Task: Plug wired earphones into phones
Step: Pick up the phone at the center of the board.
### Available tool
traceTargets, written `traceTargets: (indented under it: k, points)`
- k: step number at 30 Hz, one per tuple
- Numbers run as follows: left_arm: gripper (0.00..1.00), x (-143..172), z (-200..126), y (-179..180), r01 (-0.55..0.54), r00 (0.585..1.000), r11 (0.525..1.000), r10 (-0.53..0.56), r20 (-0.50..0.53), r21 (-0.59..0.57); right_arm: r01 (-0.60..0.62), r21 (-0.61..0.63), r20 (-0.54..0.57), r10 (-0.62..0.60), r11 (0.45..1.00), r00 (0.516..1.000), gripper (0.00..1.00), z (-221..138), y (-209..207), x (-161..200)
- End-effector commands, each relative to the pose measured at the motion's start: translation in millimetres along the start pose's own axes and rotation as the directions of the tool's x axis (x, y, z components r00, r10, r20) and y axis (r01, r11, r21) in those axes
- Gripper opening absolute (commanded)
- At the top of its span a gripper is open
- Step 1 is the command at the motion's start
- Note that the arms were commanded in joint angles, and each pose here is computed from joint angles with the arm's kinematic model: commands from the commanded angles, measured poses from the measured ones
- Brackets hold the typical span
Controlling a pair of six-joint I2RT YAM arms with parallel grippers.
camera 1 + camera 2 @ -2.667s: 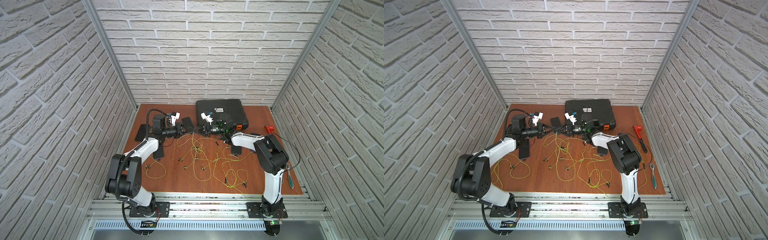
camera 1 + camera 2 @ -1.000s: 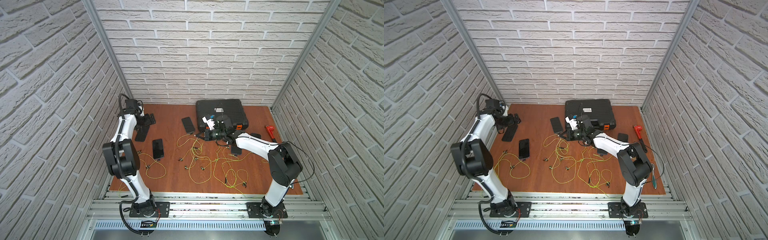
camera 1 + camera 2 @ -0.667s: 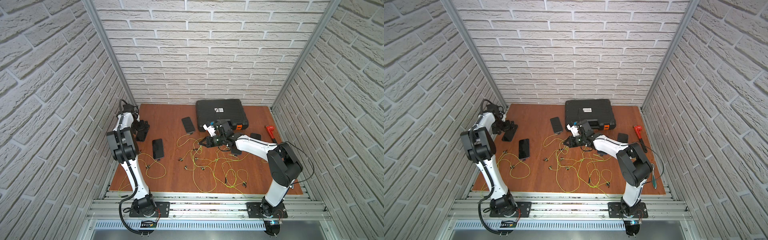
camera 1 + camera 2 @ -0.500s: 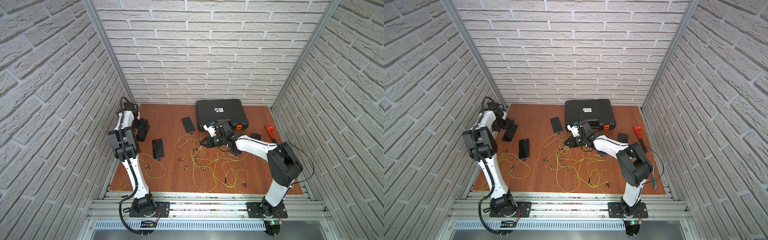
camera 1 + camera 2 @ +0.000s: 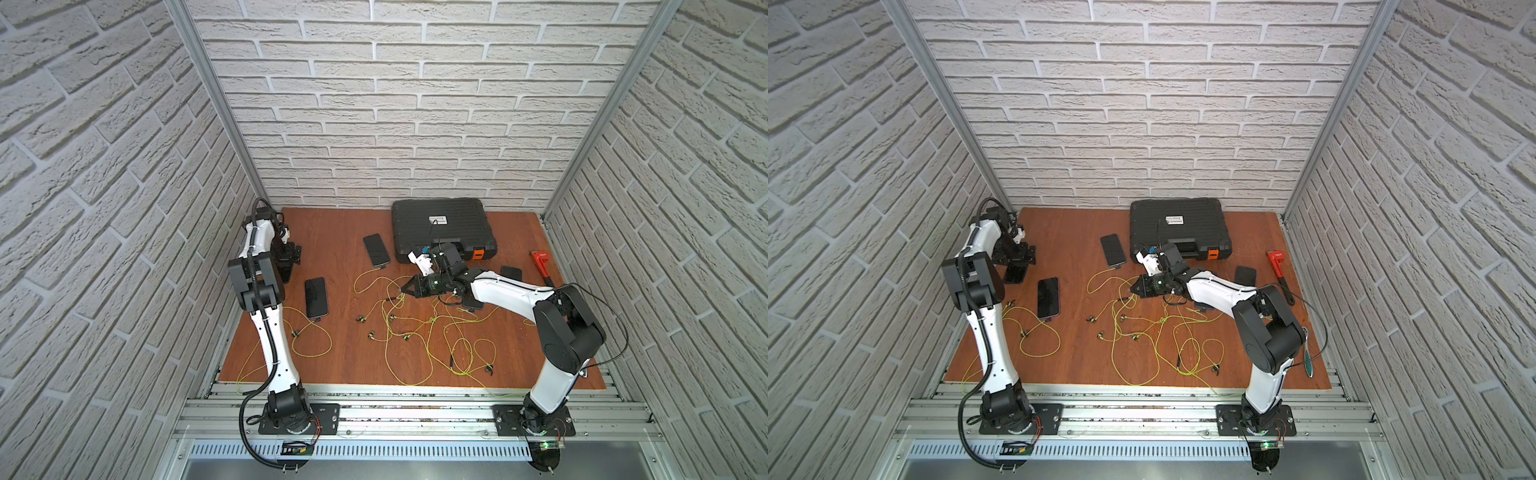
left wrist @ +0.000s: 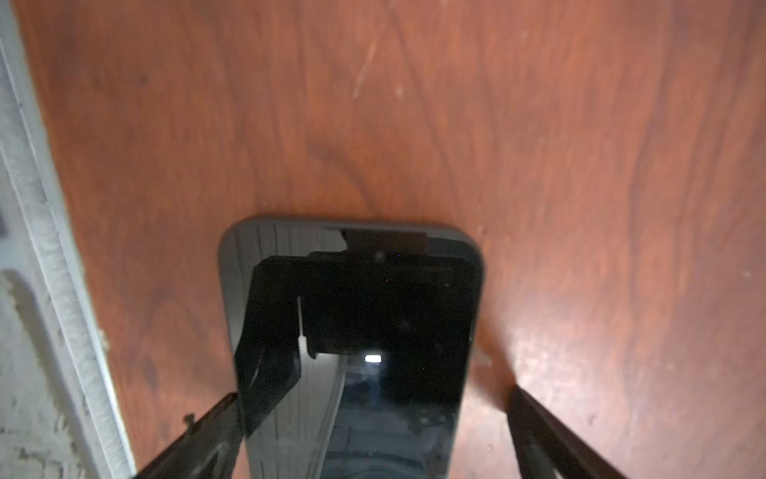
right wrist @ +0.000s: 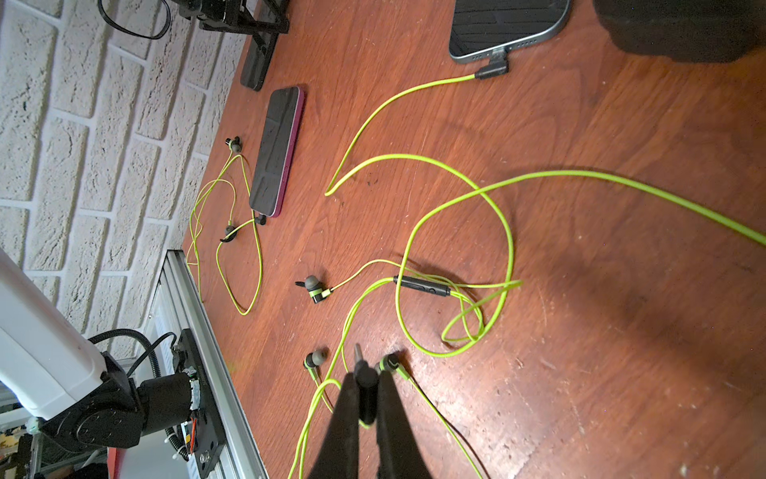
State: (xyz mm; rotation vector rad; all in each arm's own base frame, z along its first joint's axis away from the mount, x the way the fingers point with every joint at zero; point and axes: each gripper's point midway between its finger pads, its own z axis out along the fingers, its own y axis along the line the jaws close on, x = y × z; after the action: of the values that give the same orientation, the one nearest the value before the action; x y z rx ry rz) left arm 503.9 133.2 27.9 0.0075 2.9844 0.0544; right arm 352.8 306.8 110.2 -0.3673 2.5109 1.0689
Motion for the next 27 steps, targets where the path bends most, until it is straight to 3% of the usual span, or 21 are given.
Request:
traceTargets:
  k: [1,8,14,18,24,27]
  points:
    - [0.98,25,13,-8,-0.013,0.993,1.000,0.015,-0.116,0.019,0.032,0.001,0.030,-0.032,0.999,0.999,0.06,-5,4,-7]
    - [0.92,45,9,-47,0.005,0.982,0.993,0.017,-0.186,0.115,0.034,0.007,0.027,-0.034,0.999,0.999,0.06,-3,1,-5]
    - [0.91,39,-13,-74,0.042,0.992,0.983,-0.020,-0.127,0.176,0.039,-0.003,0.022,-0.039,0.999,0.999,0.06,0,0,-3]
    - [0.98,37,-16,-58,-0.009,0.993,0.996,0.020,-0.118,0.087,0.041,0.003,0.015,-0.041,0.999,0.999,0.06,1,-2,0]
    - [0.98,55,6,-49,-0.037,0.972,0.999,0.044,-0.230,0.033,0.043,0.016,0.007,-0.043,0.999,0.999,0.06,0,-5,4]
    - [0.92,62,13,-51,-0.042,0.966,0.998,0.050,-0.254,0.037,0.047,0.023,0.005,-0.047,0.999,0.999,0.06,-1,-5,4]
